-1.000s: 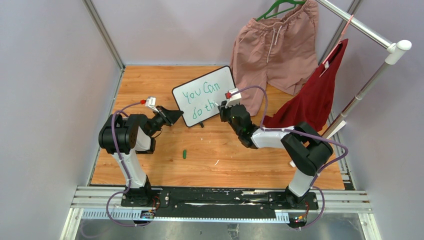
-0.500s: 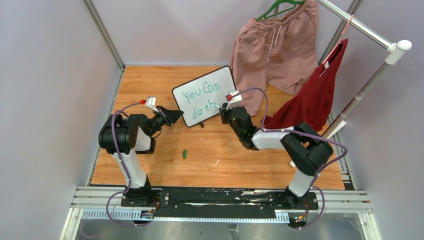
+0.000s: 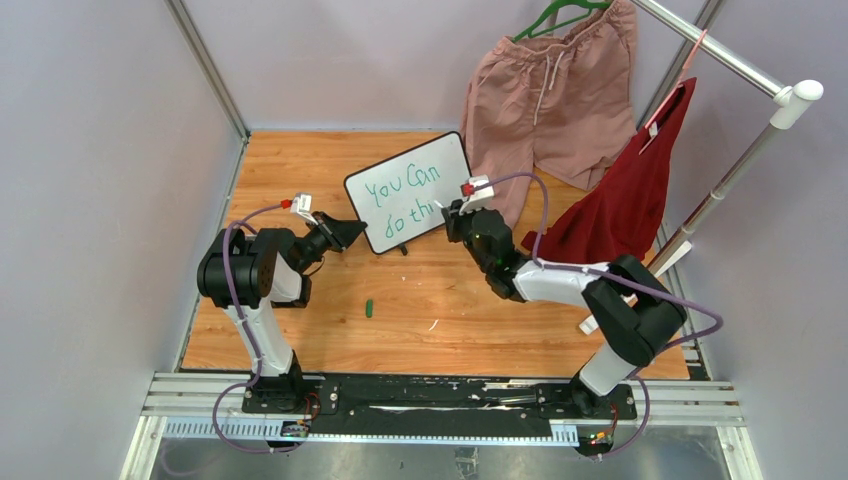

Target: Write a sentence on the whiteboard

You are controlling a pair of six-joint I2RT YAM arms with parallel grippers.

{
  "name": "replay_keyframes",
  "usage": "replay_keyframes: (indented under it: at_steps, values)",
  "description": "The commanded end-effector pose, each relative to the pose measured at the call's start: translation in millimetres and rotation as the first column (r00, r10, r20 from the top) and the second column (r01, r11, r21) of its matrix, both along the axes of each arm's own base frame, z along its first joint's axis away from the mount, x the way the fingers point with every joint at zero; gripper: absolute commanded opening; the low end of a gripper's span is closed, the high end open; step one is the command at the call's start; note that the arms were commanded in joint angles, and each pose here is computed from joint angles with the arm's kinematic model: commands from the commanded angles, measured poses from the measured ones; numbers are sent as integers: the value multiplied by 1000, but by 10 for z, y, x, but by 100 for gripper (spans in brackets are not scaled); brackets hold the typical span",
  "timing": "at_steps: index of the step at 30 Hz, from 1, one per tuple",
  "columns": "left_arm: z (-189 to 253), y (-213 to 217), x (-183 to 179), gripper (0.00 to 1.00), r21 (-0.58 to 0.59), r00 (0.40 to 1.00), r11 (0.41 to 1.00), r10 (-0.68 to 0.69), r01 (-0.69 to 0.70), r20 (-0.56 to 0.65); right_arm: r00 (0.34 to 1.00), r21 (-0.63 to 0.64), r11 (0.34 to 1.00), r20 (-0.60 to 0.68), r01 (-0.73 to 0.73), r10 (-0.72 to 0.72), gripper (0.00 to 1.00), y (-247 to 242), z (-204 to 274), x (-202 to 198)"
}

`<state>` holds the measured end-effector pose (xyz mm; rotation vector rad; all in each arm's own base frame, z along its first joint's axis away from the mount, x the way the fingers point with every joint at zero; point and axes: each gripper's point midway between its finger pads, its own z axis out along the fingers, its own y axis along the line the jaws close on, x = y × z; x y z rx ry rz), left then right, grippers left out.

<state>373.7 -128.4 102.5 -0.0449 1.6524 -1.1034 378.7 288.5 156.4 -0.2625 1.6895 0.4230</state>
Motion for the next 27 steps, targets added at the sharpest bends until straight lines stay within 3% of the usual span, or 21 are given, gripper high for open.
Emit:
replay_keyframes:
  at_steps: [1,9,27]
  values:
    - [-24,-7,-7,0,12,1000,1000,2,-3,18,997,74,997,63,35,-39,0,-115,399,13]
    - [-20,-5,-6,0,13,1000,1000,4,-5,19,995,104,991,34,85,-89,0,-282,365,140]
    - [-23,-5,-5,0,14,1000,1000,4,-4,20,999,90,995,12,47,-48,0,-117,271,234]
